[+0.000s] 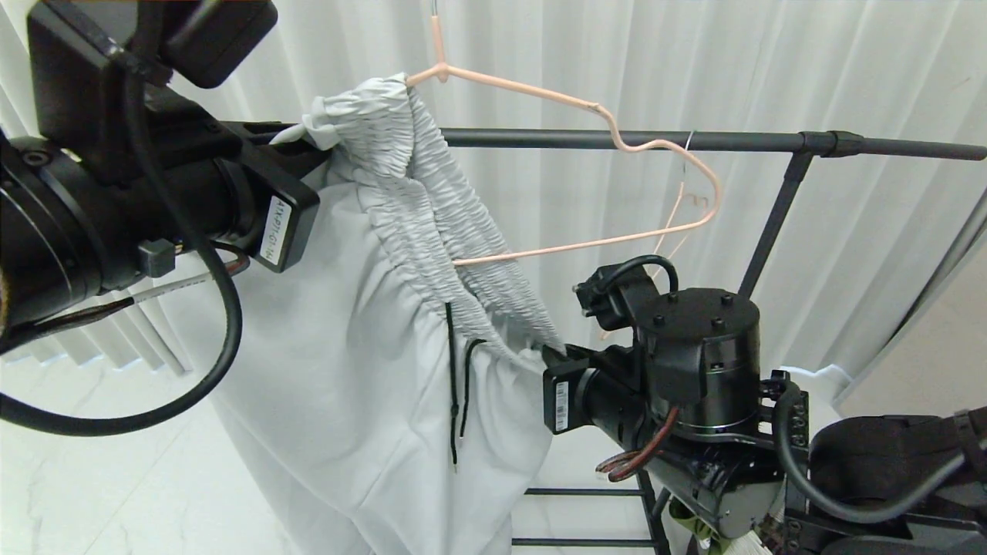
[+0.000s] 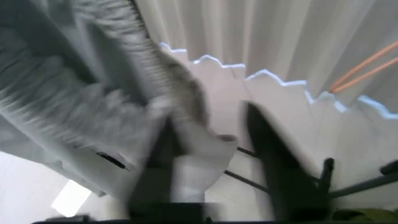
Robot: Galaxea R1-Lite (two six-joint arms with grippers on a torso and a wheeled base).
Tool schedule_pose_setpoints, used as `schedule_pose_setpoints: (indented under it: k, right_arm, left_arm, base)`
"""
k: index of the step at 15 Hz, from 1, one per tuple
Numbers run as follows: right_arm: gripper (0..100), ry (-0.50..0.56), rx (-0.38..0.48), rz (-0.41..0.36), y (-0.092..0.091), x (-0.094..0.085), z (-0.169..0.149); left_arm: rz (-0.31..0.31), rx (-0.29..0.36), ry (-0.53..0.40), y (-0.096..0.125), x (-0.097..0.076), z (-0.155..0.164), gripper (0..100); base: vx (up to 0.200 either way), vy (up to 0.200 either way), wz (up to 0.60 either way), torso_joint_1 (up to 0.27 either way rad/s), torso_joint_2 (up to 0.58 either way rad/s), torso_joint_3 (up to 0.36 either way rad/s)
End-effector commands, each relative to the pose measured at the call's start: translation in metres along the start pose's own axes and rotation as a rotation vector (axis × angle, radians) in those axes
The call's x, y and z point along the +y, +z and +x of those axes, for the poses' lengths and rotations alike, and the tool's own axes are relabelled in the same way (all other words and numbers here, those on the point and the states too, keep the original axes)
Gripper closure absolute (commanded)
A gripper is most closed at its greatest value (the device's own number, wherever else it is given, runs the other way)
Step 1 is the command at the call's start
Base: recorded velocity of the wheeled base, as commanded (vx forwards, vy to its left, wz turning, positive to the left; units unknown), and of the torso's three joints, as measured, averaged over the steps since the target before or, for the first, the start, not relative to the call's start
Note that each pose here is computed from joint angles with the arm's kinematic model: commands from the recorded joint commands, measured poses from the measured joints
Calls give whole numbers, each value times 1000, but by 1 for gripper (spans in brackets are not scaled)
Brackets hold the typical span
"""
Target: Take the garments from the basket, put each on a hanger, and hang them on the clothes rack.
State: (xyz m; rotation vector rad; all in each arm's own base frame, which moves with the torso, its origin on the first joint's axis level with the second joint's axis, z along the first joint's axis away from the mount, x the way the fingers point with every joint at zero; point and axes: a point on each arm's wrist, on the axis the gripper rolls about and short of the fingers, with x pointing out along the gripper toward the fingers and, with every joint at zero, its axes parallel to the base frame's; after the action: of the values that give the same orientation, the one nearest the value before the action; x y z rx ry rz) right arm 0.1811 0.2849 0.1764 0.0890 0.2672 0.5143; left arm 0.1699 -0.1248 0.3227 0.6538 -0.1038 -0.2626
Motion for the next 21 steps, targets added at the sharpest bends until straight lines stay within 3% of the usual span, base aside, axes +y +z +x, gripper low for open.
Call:
schedule_pose_setpoints:
  k: [1,6,9,17,19,21]
  right_arm:
    - [100,-67,-26,15,8,-15,1]
    - [100,-210,-115,51,41,-65,0]
    - [100,-253,-138,51,49,-80,-2]
    - [100,-232,-156,22,55,-83,-27]
    - [100,-178,-162,-10,58,-72,-39]
    - [100,-52,-140,-41,57,-47,-59]
  left_arm:
    - [7,15,-2,-4,-2,-1,100]
    - [53,66,38,-27,0,-2,100]
    - [111,89,44,-43,-4,-9,100]
    - [184,154,17,-70,-8,-20,100]
    - [179,161,11,-71,-10,-16,100]
    - [149,165,16,-70,-11,-13,100]
  base:
    - [0,0,0,0,0,0]
    - [0,0,0,0,0,0]
    - [0,0,0,0,0,0]
    - [0,0,0,0,0,0]
    - [0,0,0,0,0,0]
    - [0,0,0,0,0,0]
